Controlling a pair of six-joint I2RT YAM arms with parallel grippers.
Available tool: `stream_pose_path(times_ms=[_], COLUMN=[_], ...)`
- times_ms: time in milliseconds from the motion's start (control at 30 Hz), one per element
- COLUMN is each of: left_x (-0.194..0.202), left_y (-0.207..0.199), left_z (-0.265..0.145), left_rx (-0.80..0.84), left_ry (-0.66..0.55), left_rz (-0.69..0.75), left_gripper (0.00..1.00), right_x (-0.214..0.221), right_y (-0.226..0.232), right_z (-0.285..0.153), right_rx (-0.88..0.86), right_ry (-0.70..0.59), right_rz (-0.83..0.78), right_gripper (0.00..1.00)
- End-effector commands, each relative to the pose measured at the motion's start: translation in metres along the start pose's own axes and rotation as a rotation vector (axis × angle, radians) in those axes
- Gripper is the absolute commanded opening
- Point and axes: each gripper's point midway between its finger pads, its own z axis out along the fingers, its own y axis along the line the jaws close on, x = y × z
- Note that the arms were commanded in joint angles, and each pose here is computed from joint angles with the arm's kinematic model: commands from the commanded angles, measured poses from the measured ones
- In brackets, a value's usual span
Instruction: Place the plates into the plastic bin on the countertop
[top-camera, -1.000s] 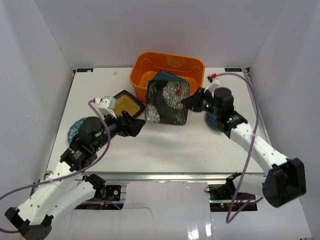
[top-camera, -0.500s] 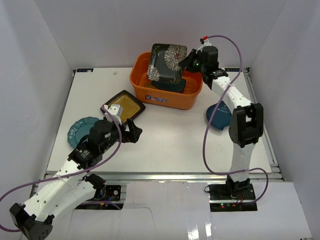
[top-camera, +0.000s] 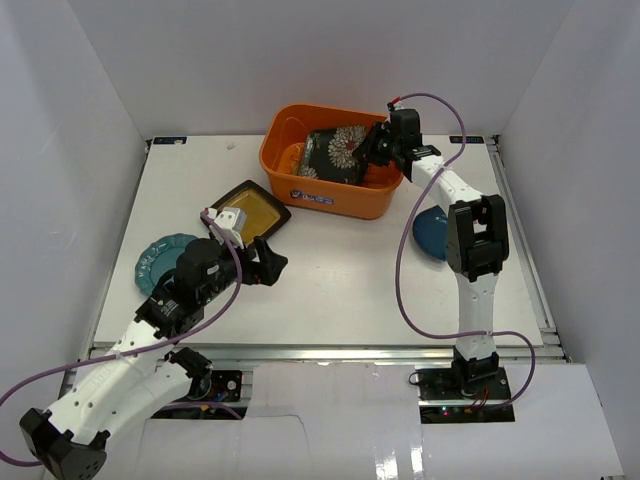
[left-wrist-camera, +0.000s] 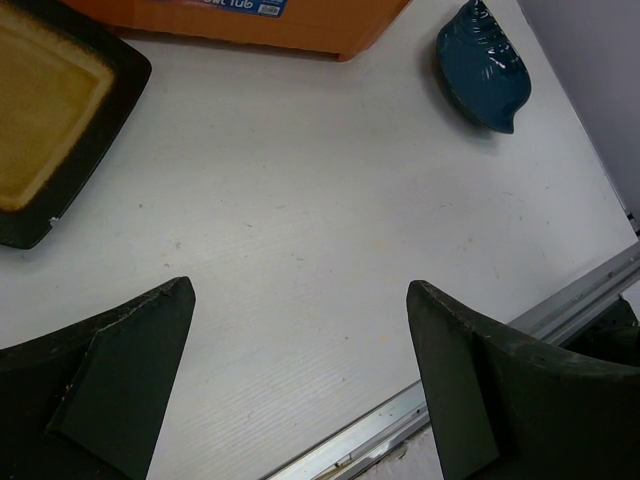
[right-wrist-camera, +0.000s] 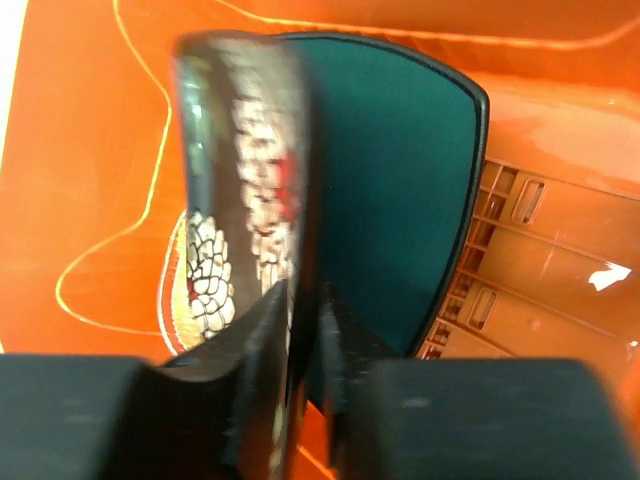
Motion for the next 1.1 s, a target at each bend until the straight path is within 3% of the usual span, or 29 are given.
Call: stream_pose_path(times_ms=[0, 233, 400, 433, 467, 600, 700, 733, 800, 833, 867, 933, 967, 1000, 1067], left_x=[0.000, -0.001, 0.007, 0.012, 0.018, 0.046, 0.059, 0.067, 0.069, 0.075, 0.071, 0.066, 0.064, 0.060, 0.044], left_y=[-0.013, -0.027, -0.039, -0.040, -0.041, -0.043, -0.060, -0.064, -0.089, -0.093, -0.105, -0.111, -0.114, -0.114, -0.115], left_z=[0.001, 0.005, 0.020, 0.023, 0.030, 0.059, 0.078, 0.087, 0.092, 0.096, 0.096, 0.094, 0.090, 0.087, 0.073], left_rx=[0.069, 0.117, 0.180, 0.180, 0.190, 0.193, 0.196, 0.185, 0.214, 0.212, 0.234, 0.251, 0.266, 0.270, 0.293], left_ry=[0.010, 0.038, 0.070, 0.092, 0.099, 0.184, 0.204, 0.221, 0.232, 0.248, 0.240, 0.223, 0.210, 0.193, 0.140], left_rz=[-0.028, -0.102, -0.189, -0.206, -0.221, -0.308, -0.327, -0.324, -0.295, -0.282, -0.261, -0.238, -0.204, -0.186, -0.136], left_gripper=[0.98, 0.98, 0.98, 0.98, 0.97, 0.96, 0.94, 0.94, 0.94, 0.93, 0.93, 0.93, 0.93, 0.93, 0.95], right_x=[-0.040, -0.031, -0.050, -0.057, -0.066, -0.089, -0.097, -0.113, -0.089, -0.096, -0.075, -0.069, -0.074, -0.034, -0.027], right_y=[0.031, 0.022, 0.037, 0.041, 0.048, 0.081, 0.088, 0.105, 0.067, 0.069, 0.025, 0.002, -0.030, -0.073, -0.116], right_z=[-0.015, -0.020, -0.040, -0.044, -0.053, -0.083, -0.120, -0.156, -0.168, -0.205, -0.206, -0.246, -0.265, -0.262, -0.303], right_rx=[-0.085, -0.015, 0.040, 0.050, 0.056, 0.039, 0.047, 0.024, 0.124, 0.130, 0.214, 0.217, 0.264, 0.332, 0.413], right_ry=[-0.105, -0.074, -0.134, -0.156, -0.187, -0.252, -0.319, -0.408, -0.404, -0.474, -0.458, -0.534, -0.592, -0.536, -0.635], right_rz=[-0.058, -0.112, -0.206, -0.220, -0.244, -0.309, -0.325, -0.334, -0.311, -0.297, -0.258, -0.150, -0.093, -0.033, 0.072], right_gripper=[0.30, 0.66, 0.98, 0.99, 0.94, 0.90, 0.94, 0.99, 0.90, 0.78, 0.71, 0.48, 0.47, 0.46, 0.52])
